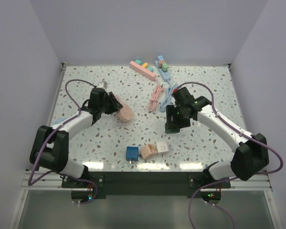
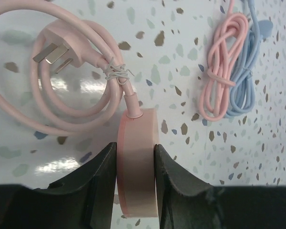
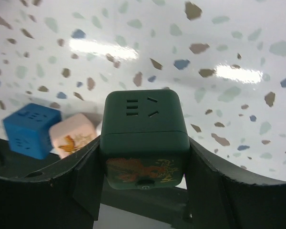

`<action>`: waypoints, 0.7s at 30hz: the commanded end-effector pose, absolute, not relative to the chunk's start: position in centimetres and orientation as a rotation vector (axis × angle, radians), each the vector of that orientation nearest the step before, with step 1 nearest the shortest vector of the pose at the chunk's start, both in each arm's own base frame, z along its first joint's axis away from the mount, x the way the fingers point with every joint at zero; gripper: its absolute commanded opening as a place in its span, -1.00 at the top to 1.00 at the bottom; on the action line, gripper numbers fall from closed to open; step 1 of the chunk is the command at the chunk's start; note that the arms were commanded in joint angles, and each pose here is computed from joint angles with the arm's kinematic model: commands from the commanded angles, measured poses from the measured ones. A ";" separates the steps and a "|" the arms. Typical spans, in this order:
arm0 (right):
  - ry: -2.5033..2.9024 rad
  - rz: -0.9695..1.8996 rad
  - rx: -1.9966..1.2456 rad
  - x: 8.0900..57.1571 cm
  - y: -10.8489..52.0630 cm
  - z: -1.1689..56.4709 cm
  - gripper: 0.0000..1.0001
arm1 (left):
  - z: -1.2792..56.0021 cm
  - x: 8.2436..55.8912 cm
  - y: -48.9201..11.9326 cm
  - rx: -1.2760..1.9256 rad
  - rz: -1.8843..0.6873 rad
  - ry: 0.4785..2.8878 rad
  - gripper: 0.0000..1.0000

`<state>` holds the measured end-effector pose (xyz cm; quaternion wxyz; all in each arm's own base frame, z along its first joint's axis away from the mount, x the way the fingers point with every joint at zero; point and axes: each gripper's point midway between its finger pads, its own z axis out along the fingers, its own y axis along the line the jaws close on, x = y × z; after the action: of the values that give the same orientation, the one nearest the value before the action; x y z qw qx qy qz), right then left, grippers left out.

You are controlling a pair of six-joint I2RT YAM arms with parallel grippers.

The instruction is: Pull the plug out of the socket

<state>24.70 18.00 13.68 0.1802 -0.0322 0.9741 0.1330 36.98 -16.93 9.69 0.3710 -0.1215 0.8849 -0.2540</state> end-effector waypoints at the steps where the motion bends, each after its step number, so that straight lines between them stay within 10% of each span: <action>1: 2.831 0.230 -0.125 22.8 15.5 11.7 1.00 | 14.1 39.2 -13.6 -0.339 -0.654 2.120 1.00; 21: 3.094 0.527 -0.295 16.2 17.6 5.7 0.98 | 8.5 34.7 10.4 -0.977 -0.131 2.098 1.00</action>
<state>17.05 16.58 5.68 0.0163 -0.0695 0.9882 0.1355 35.13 9.82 8.74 0.4043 -0.3873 0.8256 -0.0697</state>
